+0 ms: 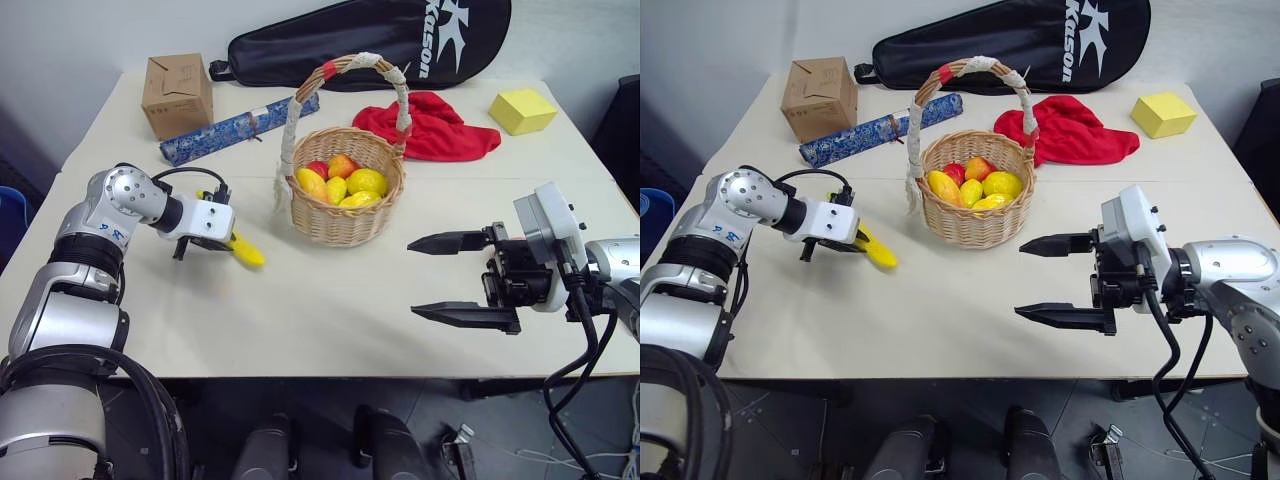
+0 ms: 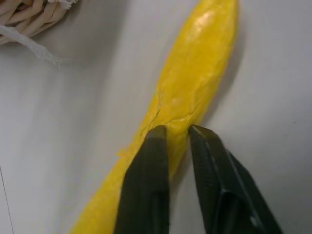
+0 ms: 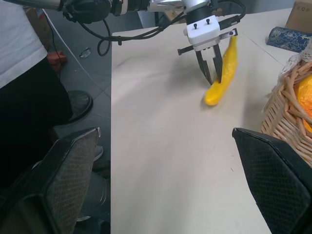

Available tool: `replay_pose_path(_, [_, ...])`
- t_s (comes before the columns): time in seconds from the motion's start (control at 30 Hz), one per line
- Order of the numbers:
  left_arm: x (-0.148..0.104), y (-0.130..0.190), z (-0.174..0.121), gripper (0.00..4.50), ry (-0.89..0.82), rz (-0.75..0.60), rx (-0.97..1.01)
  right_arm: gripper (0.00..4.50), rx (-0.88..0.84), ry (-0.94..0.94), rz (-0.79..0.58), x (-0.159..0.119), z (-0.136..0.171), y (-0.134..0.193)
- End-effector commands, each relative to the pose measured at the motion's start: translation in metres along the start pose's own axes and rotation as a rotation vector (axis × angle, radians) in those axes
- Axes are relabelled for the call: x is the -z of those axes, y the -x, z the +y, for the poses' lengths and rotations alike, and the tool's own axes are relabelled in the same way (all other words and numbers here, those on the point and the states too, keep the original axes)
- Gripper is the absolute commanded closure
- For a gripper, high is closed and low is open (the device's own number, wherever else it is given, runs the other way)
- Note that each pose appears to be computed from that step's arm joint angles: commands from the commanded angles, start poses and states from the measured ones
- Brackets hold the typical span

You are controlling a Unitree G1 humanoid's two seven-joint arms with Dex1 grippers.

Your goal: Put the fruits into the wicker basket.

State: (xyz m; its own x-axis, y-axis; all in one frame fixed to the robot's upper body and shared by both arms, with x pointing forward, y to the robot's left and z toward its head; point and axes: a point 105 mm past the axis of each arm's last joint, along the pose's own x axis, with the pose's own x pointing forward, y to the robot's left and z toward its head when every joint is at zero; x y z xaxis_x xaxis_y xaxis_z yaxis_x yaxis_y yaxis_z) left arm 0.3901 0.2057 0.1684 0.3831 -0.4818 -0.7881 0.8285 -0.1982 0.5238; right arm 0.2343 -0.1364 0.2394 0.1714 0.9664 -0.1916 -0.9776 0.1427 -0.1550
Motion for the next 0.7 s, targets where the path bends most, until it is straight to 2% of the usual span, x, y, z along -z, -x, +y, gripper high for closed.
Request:
replay_pose_path(0.03, [0.004, -0.008, -0.016, 4.49, 0.03, -0.009, 0.073, 0.0, -0.006, 0.05, -0.006, -0.01, 0.003, 0.002])
replay_pose_path(0.1, [0.001, -0.006, -0.013, 4.49, 0.055, -0.042, 0.058, 0.0, -0.007, 0.051, -0.007, -0.01, 0.002, 0.002])
replay_pose_path(0.13, [-0.001, -0.004, -0.012, 4.01, 0.061, -0.057, 0.061, 0.0, -0.007, 0.05, -0.007, -0.01, 0.002, 0.002])
replay_pose_path(0.23, [-0.009, 0.002, -0.007, 3.17, 0.072, -0.102, 0.049, 0.0, -0.011, 0.051, -0.006, -0.009, 0.001, 0.001])
replay_pose_path(0.43, [-0.026, 0.013, 0.01, 1.23, 0.106, -0.193, -0.007, 0.0, -0.014, 0.049, -0.008, -0.009, 0.001, 0.0])
replay_pose_path(0.7, [-0.033, 0.014, 0.021, 1.23, 0.157, -0.237, -0.034, 0.0, 0.002, 0.039, -0.006, -0.006, 0.002, 0.002])
